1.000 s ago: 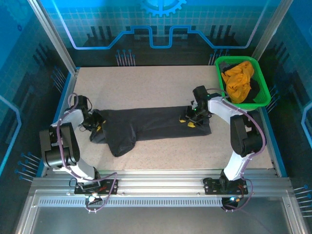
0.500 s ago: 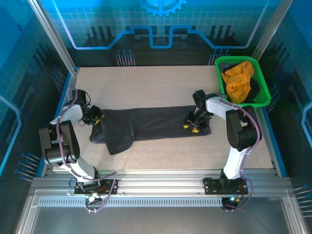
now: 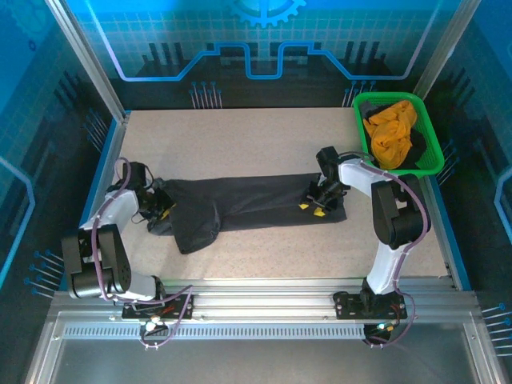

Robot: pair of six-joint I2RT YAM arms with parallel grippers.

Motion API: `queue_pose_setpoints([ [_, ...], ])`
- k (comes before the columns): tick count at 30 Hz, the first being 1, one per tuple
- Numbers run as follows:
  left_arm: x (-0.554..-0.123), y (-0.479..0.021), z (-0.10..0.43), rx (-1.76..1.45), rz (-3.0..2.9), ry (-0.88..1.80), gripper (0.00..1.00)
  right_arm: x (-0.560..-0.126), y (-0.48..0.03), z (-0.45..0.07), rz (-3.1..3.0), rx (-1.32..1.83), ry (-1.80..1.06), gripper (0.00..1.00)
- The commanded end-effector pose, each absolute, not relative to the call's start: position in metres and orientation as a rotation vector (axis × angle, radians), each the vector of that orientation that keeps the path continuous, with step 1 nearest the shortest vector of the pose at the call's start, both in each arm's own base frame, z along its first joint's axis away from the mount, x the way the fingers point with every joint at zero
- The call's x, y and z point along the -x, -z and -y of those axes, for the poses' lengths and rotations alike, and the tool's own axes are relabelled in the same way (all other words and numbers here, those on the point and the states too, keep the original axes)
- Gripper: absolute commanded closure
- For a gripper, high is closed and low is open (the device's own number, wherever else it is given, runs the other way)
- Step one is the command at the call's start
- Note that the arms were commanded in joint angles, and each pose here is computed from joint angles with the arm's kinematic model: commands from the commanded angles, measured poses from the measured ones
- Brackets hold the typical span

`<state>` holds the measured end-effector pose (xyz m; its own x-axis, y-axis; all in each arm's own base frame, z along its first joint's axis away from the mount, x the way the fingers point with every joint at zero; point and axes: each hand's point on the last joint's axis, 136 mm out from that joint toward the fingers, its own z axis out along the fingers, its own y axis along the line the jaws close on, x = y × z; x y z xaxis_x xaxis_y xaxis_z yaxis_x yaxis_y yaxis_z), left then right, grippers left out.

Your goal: Fold and stack the t-shirts

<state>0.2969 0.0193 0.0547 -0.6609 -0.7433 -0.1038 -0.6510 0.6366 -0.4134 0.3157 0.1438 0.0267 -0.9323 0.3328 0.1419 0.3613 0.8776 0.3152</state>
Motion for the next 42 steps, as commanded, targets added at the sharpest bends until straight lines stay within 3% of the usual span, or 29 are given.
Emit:
queue_pose_setpoints([
  [1,-0.293,-0.043,-0.016,1.133,-2.619,0.51,0.67,-0.316,-0.022,-0.145,2.928,0.546,0.541,0.53],
  [5,-0.301,-0.036,-0.014,1.111,-2.629,0.522,0.76,-0.317,-0.019,-0.144,2.924,0.551,0.518,0.53],
  [11,-0.303,-0.051,-0.016,1.098,-2.594,0.509,1.0,-0.318,-0.017,-0.141,2.92,0.572,0.49,0.55],
  [15,-0.295,-0.062,-0.017,1.118,-2.587,0.493,1.0,-0.319,-0.017,-0.142,2.919,0.578,0.495,0.55],
  [16,-0.292,-0.064,-0.019,1.121,-2.588,0.465,0.92,-0.32,-0.018,-0.142,2.921,0.578,0.503,0.55],
  [18,-0.287,-0.067,-0.021,1.11,-2.579,0.431,0.65,-0.322,-0.019,-0.143,2.924,0.576,0.509,0.55],
  [19,-0.285,-0.066,-0.022,1.102,-2.582,0.423,0.58,-0.323,-0.019,-0.144,2.923,0.571,0.511,0.55],
  [34,-0.304,-0.028,-0.021,0.986,-2.611,0.448,0.69,-0.322,-0.017,-0.146,2.907,0.555,0.524,0.54],
  [42,-0.284,-0.028,-0.028,1.057,-2.628,0.322,0.59,-0.322,-0.01,-0.146,2.887,0.58,0.503,0.54],
])
